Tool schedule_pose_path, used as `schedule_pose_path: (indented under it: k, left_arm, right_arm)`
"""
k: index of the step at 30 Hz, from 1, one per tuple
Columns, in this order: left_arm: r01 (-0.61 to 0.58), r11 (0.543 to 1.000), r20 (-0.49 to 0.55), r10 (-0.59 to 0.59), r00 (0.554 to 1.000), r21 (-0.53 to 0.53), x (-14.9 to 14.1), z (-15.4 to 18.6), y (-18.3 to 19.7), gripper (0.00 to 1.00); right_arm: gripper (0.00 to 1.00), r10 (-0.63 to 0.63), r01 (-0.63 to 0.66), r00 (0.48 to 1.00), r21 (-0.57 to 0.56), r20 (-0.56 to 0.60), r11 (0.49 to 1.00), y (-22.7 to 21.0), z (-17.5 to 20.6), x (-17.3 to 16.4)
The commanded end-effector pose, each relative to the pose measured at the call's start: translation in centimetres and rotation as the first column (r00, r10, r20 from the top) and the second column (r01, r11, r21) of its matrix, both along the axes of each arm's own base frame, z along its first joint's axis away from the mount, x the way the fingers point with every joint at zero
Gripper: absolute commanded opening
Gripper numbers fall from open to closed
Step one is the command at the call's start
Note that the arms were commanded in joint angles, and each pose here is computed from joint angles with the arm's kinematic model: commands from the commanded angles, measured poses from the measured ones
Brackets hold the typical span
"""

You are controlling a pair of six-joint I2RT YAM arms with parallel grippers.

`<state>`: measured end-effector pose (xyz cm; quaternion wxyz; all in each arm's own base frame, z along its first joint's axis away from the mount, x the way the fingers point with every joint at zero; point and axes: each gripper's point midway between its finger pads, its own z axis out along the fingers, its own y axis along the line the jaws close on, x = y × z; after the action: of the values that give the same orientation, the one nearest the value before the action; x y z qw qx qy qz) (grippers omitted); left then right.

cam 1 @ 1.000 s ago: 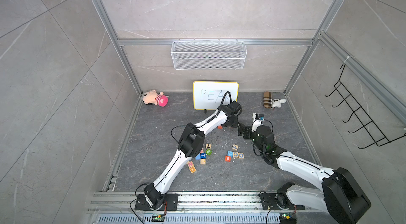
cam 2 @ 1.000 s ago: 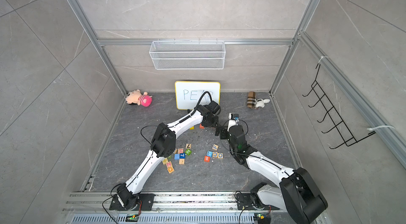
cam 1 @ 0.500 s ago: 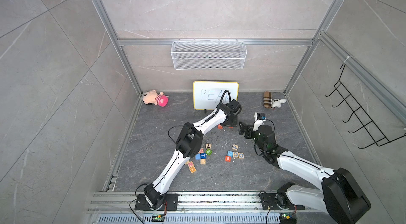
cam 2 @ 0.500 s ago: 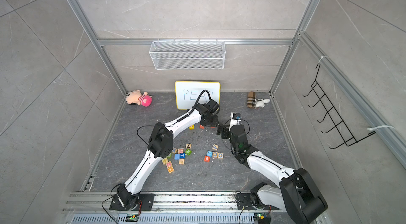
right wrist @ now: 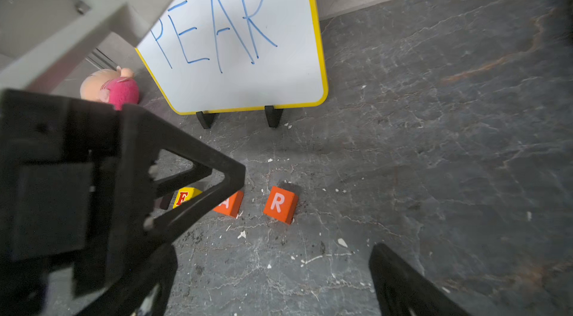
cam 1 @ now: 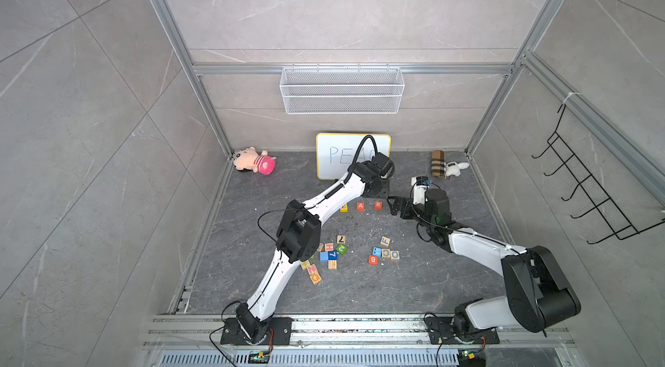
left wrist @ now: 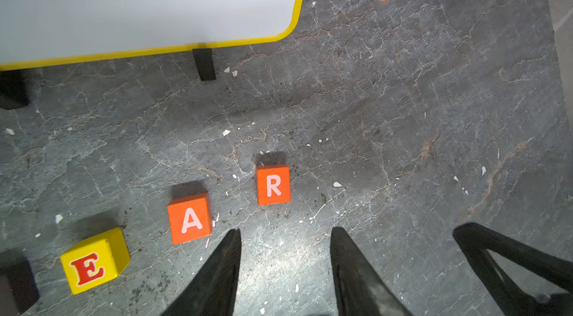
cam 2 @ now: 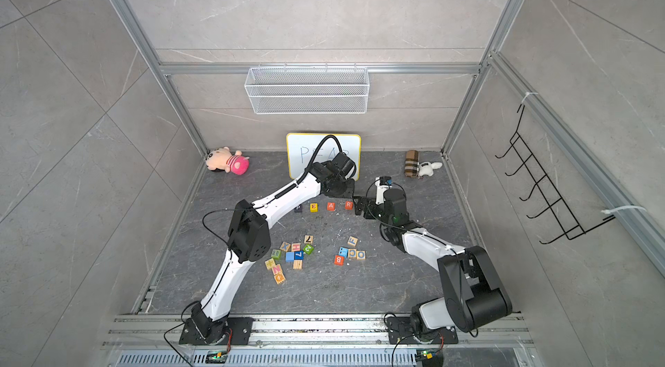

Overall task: Spell the uppercase word “pear” with letter blocks
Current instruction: Place the letter block at the center of the board, then reset both arms

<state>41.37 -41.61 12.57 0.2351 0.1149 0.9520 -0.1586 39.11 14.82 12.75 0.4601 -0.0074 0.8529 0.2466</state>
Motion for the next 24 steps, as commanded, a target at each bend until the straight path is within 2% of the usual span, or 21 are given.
schedule_pose_path:
  k: [1, 7, 11, 13, 17, 21, 24]
  left_arm:
    - [0.008, 0.999, 0.113, -0.003, 0.994, -0.040, 0.3, 5.4, 0.8, 0.51]
    - [-0.002, 0.997, 0.280, 0.025, 0.960, -0.082, -0.5, 9.2, 4.1, 0.51]
    - [-0.027, 0.994, 0.449, 0.071, 0.891, -0.103, -1.6, 12.2, 7.8, 0.52]
    - [-0.062, 0.993, 0.513, 0.104, 0.852, -0.099, -2.0, 13.0, 10.2, 0.56]
    - [-0.112, 0.991, 0.558, 0.133, 0.819, -0.071, -2.9, 13.1, 14.9, 0.59]
    - [-0.183, 0.983, 0.581, 0.159, 0.798, -0.017, -4.1, 12.4, 19.4, 0.72]
    - [-0.230, 0.973, 0.626, 0.181, 0.759, -0.003, -5.4, 12.1, 22.5, 0.79]
  right_arm:
    - [0.99, 0.055, -0.053, 0.997, 0.028, -0.057, 0.998, 1.1, -0.6, -0.2]
    - [0.98, 0.050, -0.053, 0.993, -0.018, -0.110, 0.998, 0.7, -1.0, -0.5]
    - [0.97, 0.073, -0.079, 0.990, -0.048, -0.120, 0.996, 0.9, -0.5, -1.2]
    - [0.97, 0.081, -0.091, 0.988, -0.073, -0.131, 0.993, 1.1, -0.3, -1.5]
    - [0.97, 0.084, -0.112, 0.980, -0.152, -0.180, 0.982, 1.0, 0.0, -2.2]
    - [0.97, 0.087, -0.135, 0.970, -0.209, -0.225, 0.969, 0.6, 1.4, -3.1]
    - [0.98, 0.097, -0.150, 0.971, -0.235, -0.220, 0.961, 0.5, 3.0, -4.1]
